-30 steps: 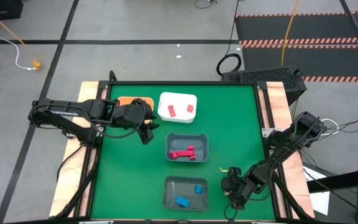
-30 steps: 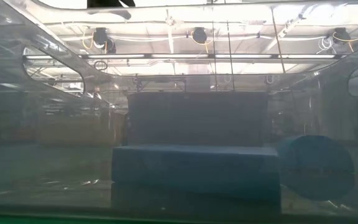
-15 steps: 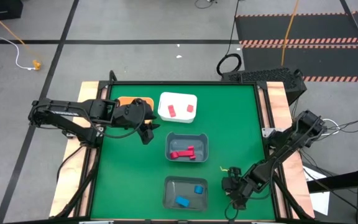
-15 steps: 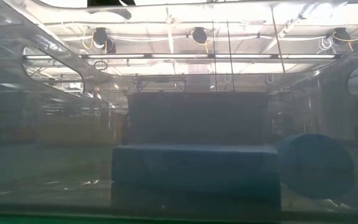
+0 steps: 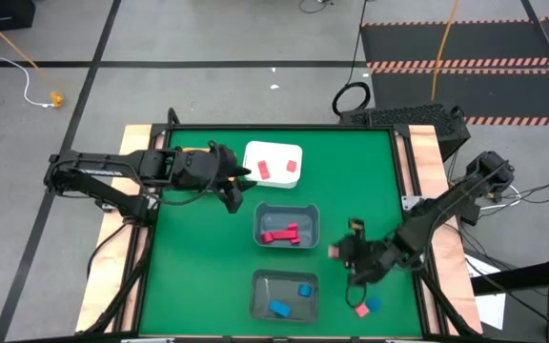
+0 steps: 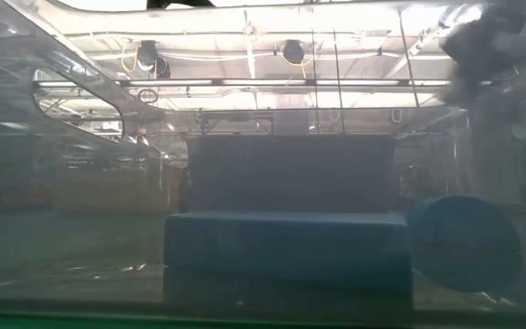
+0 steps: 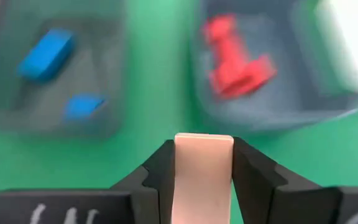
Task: Sort & place blocks by color
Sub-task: Put the brown wooden block into the yellow bin
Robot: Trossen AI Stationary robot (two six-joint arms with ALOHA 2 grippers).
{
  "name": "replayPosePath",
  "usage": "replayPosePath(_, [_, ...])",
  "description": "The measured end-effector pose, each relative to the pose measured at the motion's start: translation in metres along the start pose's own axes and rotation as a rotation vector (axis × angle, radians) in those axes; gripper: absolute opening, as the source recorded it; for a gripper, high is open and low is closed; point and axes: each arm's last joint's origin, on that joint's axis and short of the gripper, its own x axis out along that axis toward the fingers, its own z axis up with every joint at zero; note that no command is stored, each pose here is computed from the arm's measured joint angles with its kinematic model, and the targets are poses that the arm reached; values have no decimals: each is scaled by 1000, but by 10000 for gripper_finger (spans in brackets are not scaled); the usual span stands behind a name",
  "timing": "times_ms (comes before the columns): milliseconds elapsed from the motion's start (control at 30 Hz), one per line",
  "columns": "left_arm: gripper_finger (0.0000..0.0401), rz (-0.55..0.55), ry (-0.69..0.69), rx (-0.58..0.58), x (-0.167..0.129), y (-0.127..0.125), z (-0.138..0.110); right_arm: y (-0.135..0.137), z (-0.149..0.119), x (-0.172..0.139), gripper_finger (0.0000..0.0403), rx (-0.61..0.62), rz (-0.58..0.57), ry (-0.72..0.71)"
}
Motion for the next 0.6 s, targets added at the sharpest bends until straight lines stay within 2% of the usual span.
replayPosePath(167, [186,-27,-67,88,2,-4,6,-35,27,-7,109,11,-197,-175])
replayPosePath(267, [186,-21,-70,173,6,-5,6,-57,47,-12,109,89,-275,-306])
replayPosePath(433, [186,62,-95,299,15,-6,7,-87,86,-19,109,250,-309,-589])
replayPosePath(600, [186,75,-133,390,33,-12,8,-112,119,-30,109,294,-273,-897])
